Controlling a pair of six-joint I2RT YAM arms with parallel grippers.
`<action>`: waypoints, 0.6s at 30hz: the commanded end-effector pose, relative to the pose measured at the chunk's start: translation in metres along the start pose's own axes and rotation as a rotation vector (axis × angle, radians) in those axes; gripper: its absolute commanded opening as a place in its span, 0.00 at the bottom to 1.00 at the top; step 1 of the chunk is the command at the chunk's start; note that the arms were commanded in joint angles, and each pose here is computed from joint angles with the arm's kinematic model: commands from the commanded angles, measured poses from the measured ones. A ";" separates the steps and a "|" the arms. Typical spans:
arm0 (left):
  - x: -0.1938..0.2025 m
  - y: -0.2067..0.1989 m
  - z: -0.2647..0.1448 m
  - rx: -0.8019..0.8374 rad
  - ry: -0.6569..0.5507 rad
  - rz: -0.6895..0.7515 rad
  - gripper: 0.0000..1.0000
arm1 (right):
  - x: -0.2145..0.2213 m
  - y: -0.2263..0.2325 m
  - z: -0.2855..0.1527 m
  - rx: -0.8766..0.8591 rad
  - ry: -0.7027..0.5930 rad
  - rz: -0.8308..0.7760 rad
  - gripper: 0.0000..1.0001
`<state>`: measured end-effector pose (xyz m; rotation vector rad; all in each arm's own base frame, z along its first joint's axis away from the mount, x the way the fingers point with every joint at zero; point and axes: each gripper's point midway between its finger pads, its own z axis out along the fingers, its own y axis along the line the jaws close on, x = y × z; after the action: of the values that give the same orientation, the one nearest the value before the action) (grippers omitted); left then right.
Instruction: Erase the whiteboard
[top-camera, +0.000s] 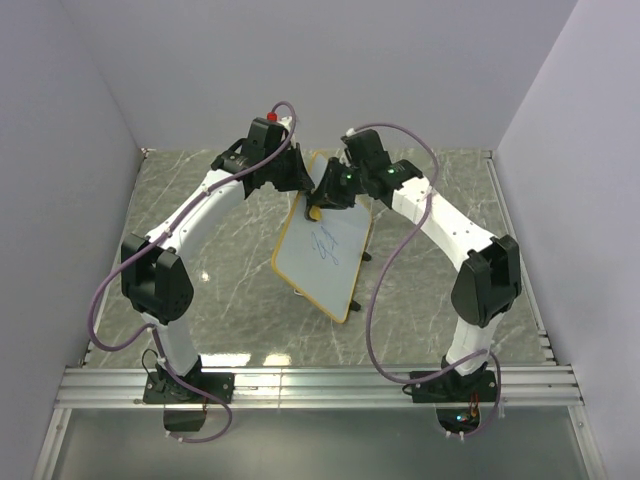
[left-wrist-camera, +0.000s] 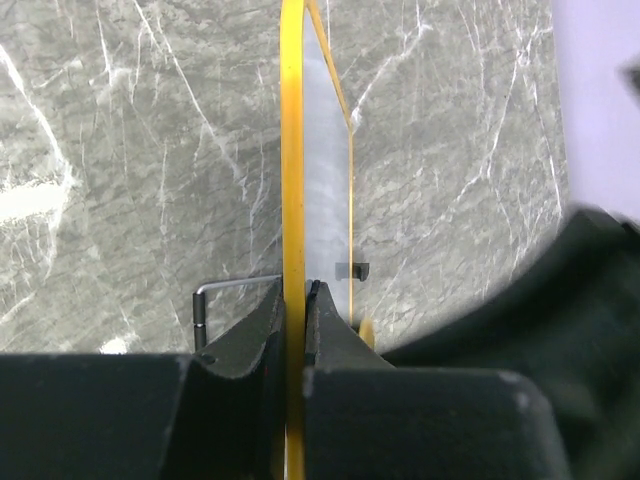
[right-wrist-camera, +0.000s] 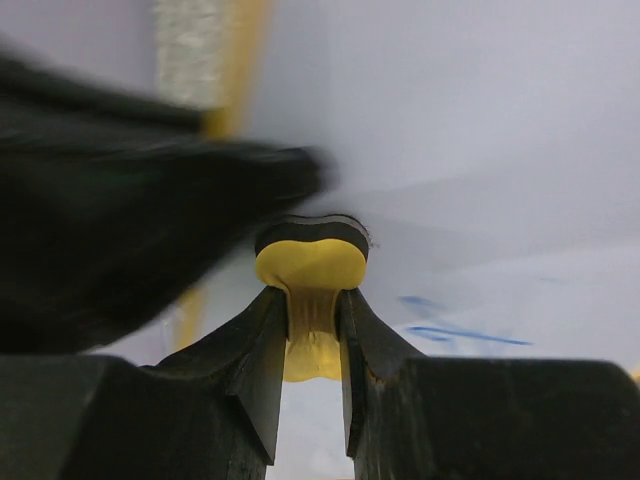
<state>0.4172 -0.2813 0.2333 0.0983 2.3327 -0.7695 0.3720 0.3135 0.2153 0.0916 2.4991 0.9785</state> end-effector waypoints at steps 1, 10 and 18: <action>0.045 0.007 0.007 -0.047 0.140 0.089 0.00 | 0.006 0.037 -0.012 -0.076 0.016 -0.022 0.00; 0.045 0.004 0.002 -0.032 0.134 0.089 0.00 | 0.044 -0.054 0.016 0.132 0.066 0.005 0.00; 0.048 0.002 0.003 -0.014 0.139 0.084 0.00 | 0.084 -0.161 0.029 0.362 0.106 0.075 0.00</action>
<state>0.4172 -0.2776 0.2307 0.0992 2.3323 -0.7527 0.3369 0.2371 0.0956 0.2771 2.6995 0.6823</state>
